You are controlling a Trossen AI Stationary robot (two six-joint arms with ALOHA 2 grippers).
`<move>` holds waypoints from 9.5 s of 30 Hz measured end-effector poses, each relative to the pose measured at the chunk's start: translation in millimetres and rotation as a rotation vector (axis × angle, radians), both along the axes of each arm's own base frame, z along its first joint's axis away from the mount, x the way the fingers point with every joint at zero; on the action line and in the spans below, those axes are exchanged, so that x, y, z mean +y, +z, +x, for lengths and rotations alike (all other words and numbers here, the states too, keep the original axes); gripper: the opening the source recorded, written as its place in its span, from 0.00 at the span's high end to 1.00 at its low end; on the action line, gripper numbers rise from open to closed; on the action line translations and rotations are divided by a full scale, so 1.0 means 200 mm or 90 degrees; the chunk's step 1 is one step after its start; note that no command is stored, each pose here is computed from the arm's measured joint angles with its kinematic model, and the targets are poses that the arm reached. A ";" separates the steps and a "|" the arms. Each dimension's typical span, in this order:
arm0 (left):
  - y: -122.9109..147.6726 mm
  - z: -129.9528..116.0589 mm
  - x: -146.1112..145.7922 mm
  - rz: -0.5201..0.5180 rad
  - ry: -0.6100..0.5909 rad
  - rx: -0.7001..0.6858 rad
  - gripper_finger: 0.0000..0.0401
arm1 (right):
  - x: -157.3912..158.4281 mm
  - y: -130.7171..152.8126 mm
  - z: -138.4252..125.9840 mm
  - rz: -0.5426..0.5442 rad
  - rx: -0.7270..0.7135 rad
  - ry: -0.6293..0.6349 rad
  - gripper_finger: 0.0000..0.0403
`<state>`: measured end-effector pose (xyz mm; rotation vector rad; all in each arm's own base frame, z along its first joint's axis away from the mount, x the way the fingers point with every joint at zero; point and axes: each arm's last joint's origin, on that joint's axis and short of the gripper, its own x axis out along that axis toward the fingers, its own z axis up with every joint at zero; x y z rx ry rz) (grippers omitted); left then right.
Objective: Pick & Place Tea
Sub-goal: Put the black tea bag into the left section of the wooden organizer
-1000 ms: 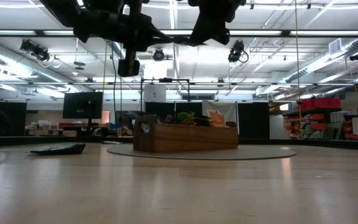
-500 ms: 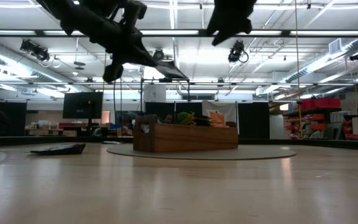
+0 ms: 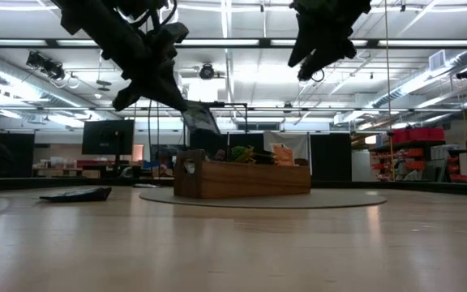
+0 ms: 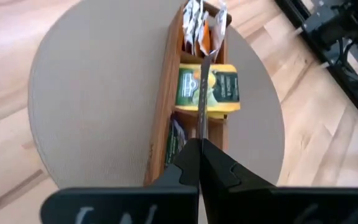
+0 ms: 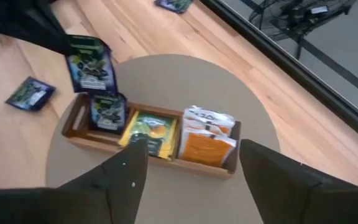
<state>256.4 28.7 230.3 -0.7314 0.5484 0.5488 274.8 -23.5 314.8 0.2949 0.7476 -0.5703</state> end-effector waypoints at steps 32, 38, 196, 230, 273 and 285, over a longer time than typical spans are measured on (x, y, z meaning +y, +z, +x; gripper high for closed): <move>-0.24 0.14 -0.04 -0.023 -0.026 0.077 1.00 | -0.02 -0.02 -0.01 -0.013 -0.008 -0.019 0.36; -0.26 0.15 -0.04 -0.021 -0.032 0.093 0.99 | -0.02 -0.02 0.00 -0.016 -0.009 -0.016 0.36; 0.40 0.29 -0.37 0.518 -0.683 0.239 1.00 | 0.01 0.01 0.27 0.538 -0.285 0.082 0.36; 0.41 0.31 -0.33 0.538 -0.652 0.224 0.97 | -0.02 -0.08 0.34 0.509 -0.274 0.069 0.99; 0.75 0.35 0.01 0.253 -0.277 -0.375 0.76 | 0.26 0.36 -0.17 -0.060 -0.361 0.017 1.00; 0.51 0.14 0.08 0.077 -0.213 -0.504 0.76 | 0.28 0.42 -0.12 -0.026 -0.452 0.102 1.00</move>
